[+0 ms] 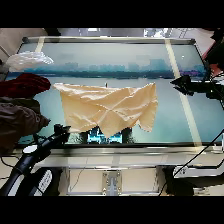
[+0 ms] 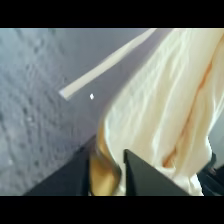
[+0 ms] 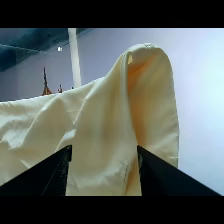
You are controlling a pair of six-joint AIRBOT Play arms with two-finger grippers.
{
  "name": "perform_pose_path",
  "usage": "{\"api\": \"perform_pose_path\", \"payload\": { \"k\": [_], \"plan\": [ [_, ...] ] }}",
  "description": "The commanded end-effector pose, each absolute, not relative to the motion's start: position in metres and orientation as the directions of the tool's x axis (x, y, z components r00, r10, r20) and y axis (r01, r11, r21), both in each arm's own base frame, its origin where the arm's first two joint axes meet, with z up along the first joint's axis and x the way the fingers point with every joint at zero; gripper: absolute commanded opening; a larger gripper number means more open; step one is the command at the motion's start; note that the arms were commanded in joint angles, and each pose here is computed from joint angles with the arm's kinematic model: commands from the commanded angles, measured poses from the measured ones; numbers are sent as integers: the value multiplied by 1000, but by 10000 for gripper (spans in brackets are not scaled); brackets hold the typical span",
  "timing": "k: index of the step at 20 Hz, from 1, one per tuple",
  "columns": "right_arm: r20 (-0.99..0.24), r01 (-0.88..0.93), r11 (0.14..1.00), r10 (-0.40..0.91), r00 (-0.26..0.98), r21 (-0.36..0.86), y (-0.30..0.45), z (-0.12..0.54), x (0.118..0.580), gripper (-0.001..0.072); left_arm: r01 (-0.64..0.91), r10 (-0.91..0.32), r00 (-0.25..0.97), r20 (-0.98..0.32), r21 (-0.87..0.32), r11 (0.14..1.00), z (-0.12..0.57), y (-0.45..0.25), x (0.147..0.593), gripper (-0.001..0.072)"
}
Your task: Fold the shirts.
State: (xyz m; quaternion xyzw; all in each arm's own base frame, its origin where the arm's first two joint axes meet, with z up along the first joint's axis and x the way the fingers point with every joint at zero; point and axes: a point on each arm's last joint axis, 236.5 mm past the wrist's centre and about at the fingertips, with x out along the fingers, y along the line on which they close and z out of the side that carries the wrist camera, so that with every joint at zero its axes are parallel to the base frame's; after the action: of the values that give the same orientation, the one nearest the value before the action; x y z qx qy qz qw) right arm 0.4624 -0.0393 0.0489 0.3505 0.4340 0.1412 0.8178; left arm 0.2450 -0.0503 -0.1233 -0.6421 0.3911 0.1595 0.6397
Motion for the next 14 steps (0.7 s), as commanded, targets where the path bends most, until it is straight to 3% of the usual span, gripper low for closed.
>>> {"api": "perform_pose_path", "payload": {
  "k": [1, 3, 8, 14],
  "plan": [
    [-625, 68, 723, 542, 562, 687, -38, 46, 457, 454, -694, -224, 671, -707, -705, 145, -121, -37, 260, 117],
    [-651, 65, 736, 549, 524, 673, -34, 39, 449, 454, -688, -260, 662, -703, -708, 160, -120, -46, 259, 11],
    [-819, 78, 862, 442, 367, 500, -35, -19, 419, 455, -667, -321, 647, -692, -717, 203, -117, -60, 255, 11],
    [-839, 127, 846, 474, 268, 519, -17, -74, 414, 454, -664, -323, 649, -689, -720, 203, -116, -60, 256, 11]
  ]
}}
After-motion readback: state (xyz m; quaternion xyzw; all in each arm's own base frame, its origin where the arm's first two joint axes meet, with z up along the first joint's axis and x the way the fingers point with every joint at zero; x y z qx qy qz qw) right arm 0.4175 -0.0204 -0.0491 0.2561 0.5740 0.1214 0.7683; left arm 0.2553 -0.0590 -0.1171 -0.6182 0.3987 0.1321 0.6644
